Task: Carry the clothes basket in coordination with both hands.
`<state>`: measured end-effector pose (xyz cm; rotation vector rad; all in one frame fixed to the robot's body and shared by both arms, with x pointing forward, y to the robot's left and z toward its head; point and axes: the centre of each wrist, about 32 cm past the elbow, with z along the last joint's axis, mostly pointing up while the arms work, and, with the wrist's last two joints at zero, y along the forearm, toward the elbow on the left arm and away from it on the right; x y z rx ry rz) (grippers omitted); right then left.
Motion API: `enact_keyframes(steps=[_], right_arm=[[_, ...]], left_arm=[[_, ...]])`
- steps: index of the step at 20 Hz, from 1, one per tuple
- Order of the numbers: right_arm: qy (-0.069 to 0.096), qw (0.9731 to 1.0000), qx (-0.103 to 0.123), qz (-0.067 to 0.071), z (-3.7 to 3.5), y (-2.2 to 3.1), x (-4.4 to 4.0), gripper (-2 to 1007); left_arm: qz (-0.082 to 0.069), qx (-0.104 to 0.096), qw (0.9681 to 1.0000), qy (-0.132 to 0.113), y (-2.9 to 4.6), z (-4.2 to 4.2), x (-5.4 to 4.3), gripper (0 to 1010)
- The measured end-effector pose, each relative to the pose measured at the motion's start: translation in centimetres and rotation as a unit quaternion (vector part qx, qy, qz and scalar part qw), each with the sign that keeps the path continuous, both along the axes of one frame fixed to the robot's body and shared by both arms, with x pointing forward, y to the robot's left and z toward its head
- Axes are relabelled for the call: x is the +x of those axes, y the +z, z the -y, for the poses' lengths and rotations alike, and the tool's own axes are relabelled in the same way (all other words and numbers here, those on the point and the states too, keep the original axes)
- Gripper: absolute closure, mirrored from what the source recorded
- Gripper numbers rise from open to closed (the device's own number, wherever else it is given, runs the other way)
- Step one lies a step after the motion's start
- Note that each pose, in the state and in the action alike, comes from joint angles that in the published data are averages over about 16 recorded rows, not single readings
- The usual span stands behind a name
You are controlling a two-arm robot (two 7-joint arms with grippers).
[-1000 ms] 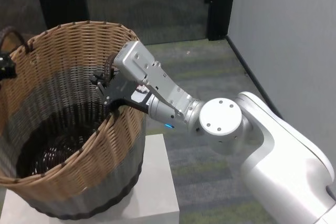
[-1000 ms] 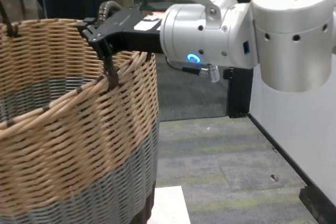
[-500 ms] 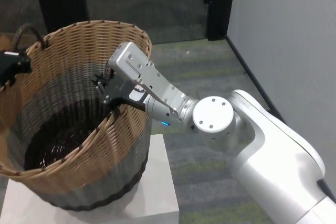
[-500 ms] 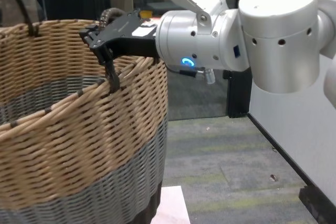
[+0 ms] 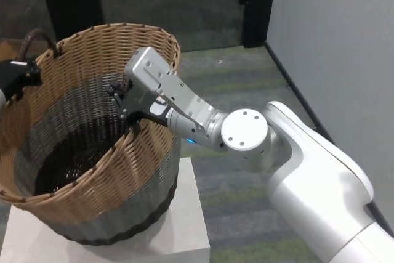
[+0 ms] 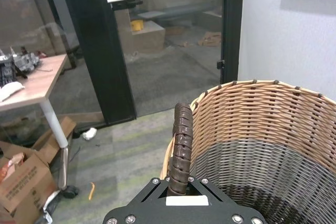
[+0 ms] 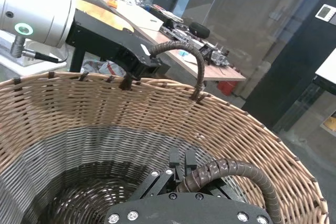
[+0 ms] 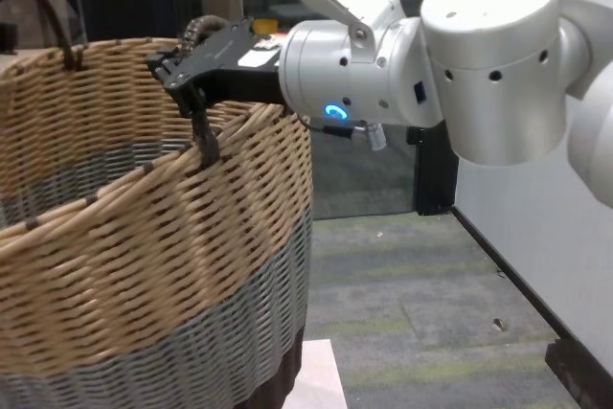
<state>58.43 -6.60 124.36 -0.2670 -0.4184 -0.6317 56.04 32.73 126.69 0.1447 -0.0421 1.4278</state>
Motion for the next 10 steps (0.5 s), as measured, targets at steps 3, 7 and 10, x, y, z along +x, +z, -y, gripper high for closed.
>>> enact_keyframes(steps=[3,7,10], right_arm=[[0.001,1.0,-0.002,-0.001,-0.23,-0.11,0.26,937],[0.002,1.0,-0.004,-0.003,-0.55,-0.28,0.57,937],[0.003,1.0,-0.005,-0.005,-0.77,-0.4,0.79,937]], left_arm=[[-0.003,-0.001,1.0,-0.001,-0.27,-0.12,0.14,1010],[-0.008,-0.004,1.0,-0.001,-0.59,-0.31,0.24,1010],[-0.011,-0.005,0.9999,-0.002,-0.77,-0.46,0.29,1010]])
